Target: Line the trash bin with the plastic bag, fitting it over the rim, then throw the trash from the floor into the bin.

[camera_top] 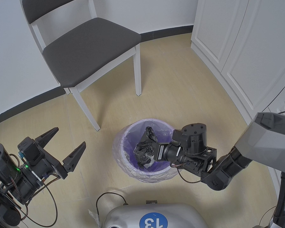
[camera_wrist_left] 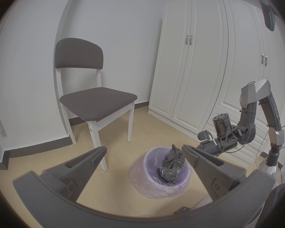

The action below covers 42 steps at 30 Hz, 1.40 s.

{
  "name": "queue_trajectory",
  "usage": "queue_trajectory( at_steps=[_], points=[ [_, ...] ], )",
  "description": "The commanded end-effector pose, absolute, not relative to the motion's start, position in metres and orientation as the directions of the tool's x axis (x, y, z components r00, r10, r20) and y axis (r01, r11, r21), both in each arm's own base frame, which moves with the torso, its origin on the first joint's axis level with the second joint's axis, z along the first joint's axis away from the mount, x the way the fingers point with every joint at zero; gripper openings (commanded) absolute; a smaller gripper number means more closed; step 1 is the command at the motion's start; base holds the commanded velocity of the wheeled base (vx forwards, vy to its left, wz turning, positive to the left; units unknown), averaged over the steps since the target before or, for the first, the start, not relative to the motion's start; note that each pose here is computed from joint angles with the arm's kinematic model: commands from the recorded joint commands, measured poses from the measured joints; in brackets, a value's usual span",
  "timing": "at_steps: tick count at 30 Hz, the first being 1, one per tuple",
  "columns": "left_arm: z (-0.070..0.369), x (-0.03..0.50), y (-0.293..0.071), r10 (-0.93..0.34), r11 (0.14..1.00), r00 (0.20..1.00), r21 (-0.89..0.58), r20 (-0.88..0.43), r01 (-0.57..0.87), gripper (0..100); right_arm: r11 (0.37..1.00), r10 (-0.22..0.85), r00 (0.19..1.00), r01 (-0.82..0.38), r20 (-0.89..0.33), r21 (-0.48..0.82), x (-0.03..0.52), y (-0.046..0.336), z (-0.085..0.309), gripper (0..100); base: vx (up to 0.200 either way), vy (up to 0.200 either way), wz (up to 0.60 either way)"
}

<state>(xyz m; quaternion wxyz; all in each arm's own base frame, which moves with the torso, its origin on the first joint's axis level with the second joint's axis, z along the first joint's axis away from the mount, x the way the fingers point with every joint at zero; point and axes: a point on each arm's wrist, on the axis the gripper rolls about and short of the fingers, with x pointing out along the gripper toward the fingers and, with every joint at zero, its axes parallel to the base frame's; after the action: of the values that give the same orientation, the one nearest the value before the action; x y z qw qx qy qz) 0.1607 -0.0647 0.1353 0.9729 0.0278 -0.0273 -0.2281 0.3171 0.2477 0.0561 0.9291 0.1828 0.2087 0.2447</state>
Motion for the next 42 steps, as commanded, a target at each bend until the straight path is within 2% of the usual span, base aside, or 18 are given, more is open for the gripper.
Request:
queue_trajectory(
  at_steps=[1, 5, 10, 17, 22, 27, 35, 42],
  points=[
    [0.130, 0.159, -0.064, -0.445, 0.894, 0.895, 0.064, 0.014, 0.444, 100, 0.828, 0.491, 0.815, -0.327, -0.307, 0.455, 0.339, 0.241, 0.041, 0, 0.000, 0.000, 0.00],
    [0.130, 0.159, -0.064, -0.447, 0.893, 0.895, 0.064, 0.014, 0.445, 100, 0.821, 0.462, 0.843, -0.290, -0.275, 0.491, 0.357, 0.236, 0.038, 0, 0.000, 0.000, 0.00],
    [0.131, 0.159, -0.064, -0.447, 0.893, 0.894, 0.064, 0.015, 0.445, 100, 0.790, 0.482, 0.838, -0.291, -0.254, 0.539, 0.350, 0.236, 0.041, 0, 0.000, 0.000, 0.00],
    [0.131, 0.159, -0.064, -0.447, 0.893, 0.894, 0.065, 0.018, 0.445, 100, 0.777, 0.550, 0.793, -0.371, -0.262, 0.508, 0.315, 0.253, 0.048, 0, 0.000, 0.000, 0.00],
    [0.132, 0.158, -0.064, -0.445, 0.894, 0.895, 0.067, 0.024, 0.443, 100, 0.764, 0.579, 0.786, -0.433, -0.214, 0.478, 0.305, 0.258, 0.043, 0, 0.000, 0.000, 0.00],
    [0.132, 0.158, -0.064, -0.447, 0.893, 0.894, 0.066, 0.023, 0.445, 100, 0.755, 0.605, 0.759, -0.451, -0.240, 0.476, 0.308, 0.259, 0.023, 0, 0.000, 0.000, 0.00],
    [0.132, 0.158, -0.064, -0.447, 0.893, 0.894, 0.066, 0.023, 0.445, 100, 0.787, 0.564, 0.774, -0.398, -0.289, 0.471, 0.332, 0.252, -0.013, 0, 0.000, 0.000, 0.00],
    [0.132, 0.158, -0.064, -0.447, 0.893, 0.894, 0.066, 0.023, 0.445, 100, 0.787, 0.560, 0.779, -0.395, -0.281, 0.473, 0.334, 0.250, -0.012, 0, 0.000, 0.000, 0.00]
  ],
)
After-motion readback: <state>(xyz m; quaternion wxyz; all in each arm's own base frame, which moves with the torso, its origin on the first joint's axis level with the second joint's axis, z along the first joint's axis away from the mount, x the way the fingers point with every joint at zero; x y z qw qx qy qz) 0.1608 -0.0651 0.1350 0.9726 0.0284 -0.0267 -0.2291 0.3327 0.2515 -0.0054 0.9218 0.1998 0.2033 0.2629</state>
